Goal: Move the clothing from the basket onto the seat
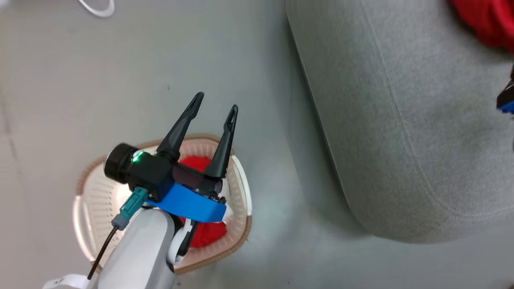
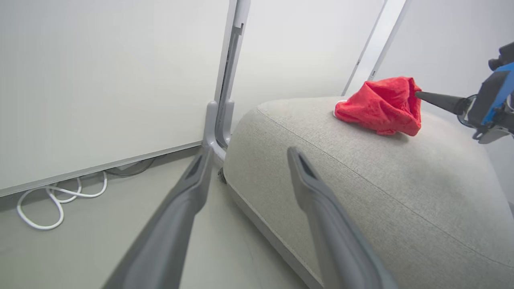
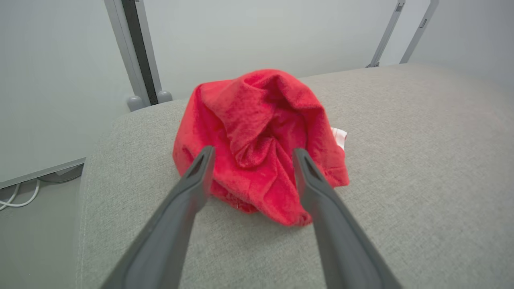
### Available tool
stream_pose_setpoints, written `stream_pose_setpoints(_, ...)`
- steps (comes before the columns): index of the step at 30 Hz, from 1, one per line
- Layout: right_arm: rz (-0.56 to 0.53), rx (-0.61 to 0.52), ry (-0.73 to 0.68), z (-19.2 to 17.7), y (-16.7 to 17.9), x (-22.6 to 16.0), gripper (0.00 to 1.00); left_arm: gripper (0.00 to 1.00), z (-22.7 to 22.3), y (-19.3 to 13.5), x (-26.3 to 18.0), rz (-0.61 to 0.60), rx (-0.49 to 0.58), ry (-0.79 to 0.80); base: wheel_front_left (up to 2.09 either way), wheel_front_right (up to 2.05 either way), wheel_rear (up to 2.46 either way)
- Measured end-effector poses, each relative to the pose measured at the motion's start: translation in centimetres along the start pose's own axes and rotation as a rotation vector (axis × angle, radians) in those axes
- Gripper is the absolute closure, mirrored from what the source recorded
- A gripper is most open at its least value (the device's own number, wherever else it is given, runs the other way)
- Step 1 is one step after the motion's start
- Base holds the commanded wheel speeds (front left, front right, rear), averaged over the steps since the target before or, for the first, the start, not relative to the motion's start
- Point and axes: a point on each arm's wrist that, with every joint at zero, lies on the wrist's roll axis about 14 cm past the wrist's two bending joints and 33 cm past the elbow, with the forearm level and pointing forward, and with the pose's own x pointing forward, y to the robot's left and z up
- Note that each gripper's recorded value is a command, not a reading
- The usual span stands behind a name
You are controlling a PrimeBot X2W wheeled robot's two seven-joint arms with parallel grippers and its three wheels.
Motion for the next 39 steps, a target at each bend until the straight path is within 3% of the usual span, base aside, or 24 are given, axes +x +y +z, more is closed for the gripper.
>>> stream_pose_setpoints(8, 0.138, 0.013, -0.116, 3.2, 2.6, -5.9, 0.00, 0.00, 5.4, 0.7, -5.1, 0.173, 0.044, -0.073, 0.00, 0.00, 0.00)
stream_pose_setpoints(12, 0.209, 0.070, -0.167, 4.0, 5.0, -9.0, 0.00, 0.00, 6.5, 1.9, -8.5, 0.269, 0.072, -0.080, 0.00, 0.00, 0.00)
stream_pose_setpoints(17, 0.259, 0.082, -0.238, 4.8, 6.4, -12.6, 0.00, 0.00, 7.7, 3.0, -11.8, 0.360, 0.102, -0.101, 0.00, 0.00, 0.00)
stream_pose_setpoints(24, 0.374, 0.091, -0.308, 5.2, 11.0, -18.0, 0.00, 0.00, 8.9, 5.2, -16.8, 0.508, 0.109, -0.135, 0.00, 0.00, 0.00)
stream_pose_setpoints(30, 0.484, 0.091, -0.278, 4.1, 13.9, -21.3, 0.00, 0.00, 9.2, 6.1, -19.8, 0.580, 0.121, -0.140, 0.00, 0.00, 0.00)
stream_pose_setpoints(39, 0.559, 0.147, -0.240, 3.6, 15.9, -23.0, 0.00, 0.00, 8.1, 6.9, -22.1, 0.636, 0.121, -0.105, 0.00, 0.00, 0.00)
